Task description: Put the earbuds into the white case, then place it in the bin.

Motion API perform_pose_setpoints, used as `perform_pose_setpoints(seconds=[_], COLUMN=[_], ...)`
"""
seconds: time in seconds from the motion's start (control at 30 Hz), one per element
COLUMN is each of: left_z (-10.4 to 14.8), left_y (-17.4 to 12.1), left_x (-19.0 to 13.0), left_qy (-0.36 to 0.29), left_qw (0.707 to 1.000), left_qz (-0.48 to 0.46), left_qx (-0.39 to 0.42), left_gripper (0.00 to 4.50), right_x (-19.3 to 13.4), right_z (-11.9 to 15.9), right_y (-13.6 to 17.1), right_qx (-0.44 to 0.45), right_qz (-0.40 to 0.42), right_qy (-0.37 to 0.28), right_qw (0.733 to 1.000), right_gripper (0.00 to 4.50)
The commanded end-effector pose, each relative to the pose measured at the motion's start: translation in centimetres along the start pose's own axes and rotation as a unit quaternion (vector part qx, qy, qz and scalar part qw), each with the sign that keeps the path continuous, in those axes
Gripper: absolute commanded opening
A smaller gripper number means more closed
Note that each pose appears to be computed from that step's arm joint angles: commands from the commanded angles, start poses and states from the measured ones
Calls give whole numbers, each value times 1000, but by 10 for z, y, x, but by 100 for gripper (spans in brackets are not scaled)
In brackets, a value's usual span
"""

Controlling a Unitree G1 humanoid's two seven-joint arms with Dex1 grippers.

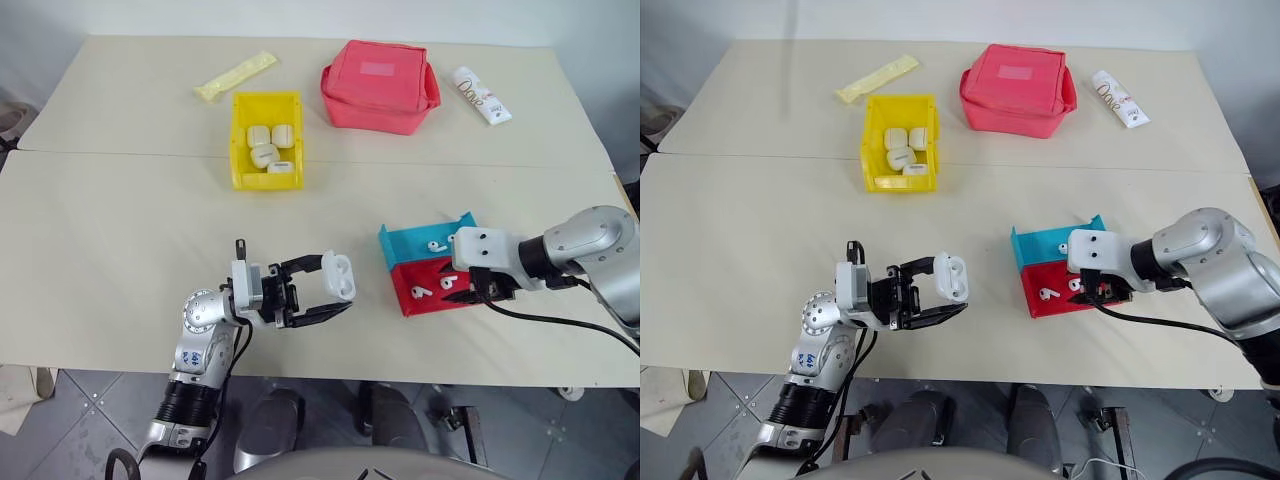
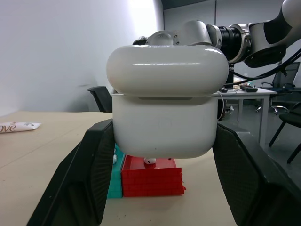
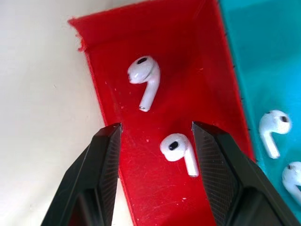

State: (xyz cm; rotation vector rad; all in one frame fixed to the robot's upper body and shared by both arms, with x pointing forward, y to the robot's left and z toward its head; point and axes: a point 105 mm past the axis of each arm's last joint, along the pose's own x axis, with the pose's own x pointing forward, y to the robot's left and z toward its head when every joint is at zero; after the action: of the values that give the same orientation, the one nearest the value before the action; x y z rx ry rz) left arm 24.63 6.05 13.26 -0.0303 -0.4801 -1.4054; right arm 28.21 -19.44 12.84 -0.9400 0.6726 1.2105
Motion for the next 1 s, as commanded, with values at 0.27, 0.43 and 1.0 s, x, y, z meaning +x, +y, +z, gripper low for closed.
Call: perform_pose_setpoints(seconds=[0.27,0.43,1.0], left_z=[10,11,12], left_y=[-6,-6,-5], left_x=[5,5,6], left_qy=[-10,-10,-9], left_qw=[1000,1000,1000], left_qz=[-1,3,13], left_qx=[19,20,25], left_gripper=[276,276,276], right_x=[1,3,6], right_z=[-2,0,-6], right_y=[-7,-10,-16], right_qx=[-40,-45,-53], right_qz=[2,5,9], right_qy=[21,21,34], right_qw=[999,999,998], right_gripper=[243,243,117])
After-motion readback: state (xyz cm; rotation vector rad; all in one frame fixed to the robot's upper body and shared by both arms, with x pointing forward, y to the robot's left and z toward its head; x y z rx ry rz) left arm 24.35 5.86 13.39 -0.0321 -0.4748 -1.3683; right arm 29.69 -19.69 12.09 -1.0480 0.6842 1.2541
